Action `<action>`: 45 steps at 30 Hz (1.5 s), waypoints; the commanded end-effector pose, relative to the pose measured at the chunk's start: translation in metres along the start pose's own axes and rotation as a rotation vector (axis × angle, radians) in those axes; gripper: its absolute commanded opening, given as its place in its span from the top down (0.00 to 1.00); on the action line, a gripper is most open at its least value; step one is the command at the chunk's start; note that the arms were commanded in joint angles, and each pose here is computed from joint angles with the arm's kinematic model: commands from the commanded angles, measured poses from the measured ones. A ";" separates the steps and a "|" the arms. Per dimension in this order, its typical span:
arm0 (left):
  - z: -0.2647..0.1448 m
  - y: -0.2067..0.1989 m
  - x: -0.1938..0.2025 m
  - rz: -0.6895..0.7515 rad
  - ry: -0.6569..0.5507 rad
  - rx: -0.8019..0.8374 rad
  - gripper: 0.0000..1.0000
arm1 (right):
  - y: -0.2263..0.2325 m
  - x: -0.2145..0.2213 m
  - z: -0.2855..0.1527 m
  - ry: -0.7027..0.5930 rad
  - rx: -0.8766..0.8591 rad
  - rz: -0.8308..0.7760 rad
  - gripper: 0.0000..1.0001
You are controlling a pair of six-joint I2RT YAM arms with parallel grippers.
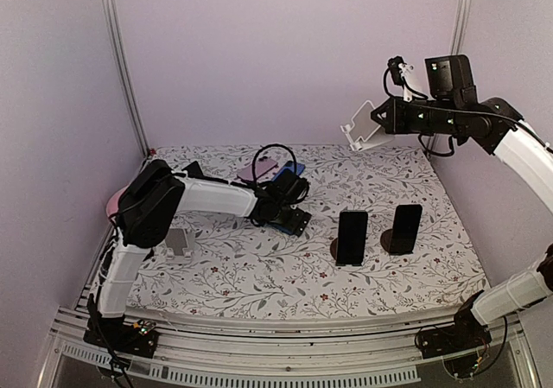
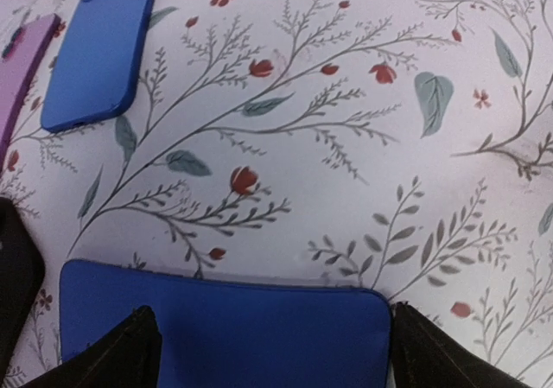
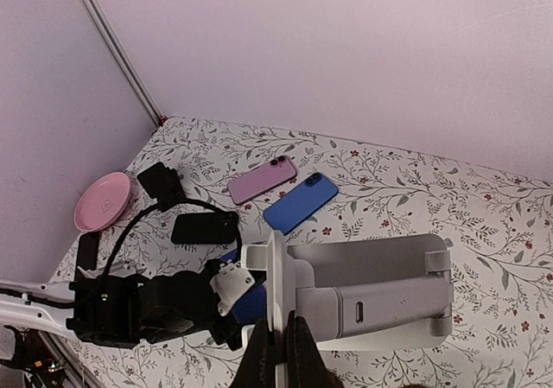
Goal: Place the phone on the phone stand
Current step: Move the phone to the center of the board.
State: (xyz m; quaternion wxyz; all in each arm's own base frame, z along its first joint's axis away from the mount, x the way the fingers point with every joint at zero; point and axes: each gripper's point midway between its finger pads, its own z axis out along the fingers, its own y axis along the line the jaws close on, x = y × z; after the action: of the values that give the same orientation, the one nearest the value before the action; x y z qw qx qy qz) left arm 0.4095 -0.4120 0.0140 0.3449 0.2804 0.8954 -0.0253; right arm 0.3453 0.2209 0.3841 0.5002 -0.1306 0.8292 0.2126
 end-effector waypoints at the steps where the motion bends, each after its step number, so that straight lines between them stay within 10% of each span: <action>1: 0.006 0.062 0.090 0.007 0.226 -0.104 0.07 | 0.008 -0.012 -0.010 -0.057 -0.025 -0.001 0.98; 19: -0.053 0.111 0.152 -0.151 0.259 -0.110 0.08 | 0.113 0.059 0.057 0.148 -0.412 -0.266 0.97; 45: -0.209 0.032 0.046 -0.191 -0.397 0.370 0.10 | 0.140 0.204 0.143 0.471 -0.645 -0.530 0.97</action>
State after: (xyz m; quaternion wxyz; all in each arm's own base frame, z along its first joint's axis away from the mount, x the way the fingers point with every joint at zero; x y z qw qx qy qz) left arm 0.2761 -0.2966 0.1313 0.4289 0.2357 0.8416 -0.2284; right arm 0.3039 0.3967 0.1767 0.2676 -0.4980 0.7769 0.2770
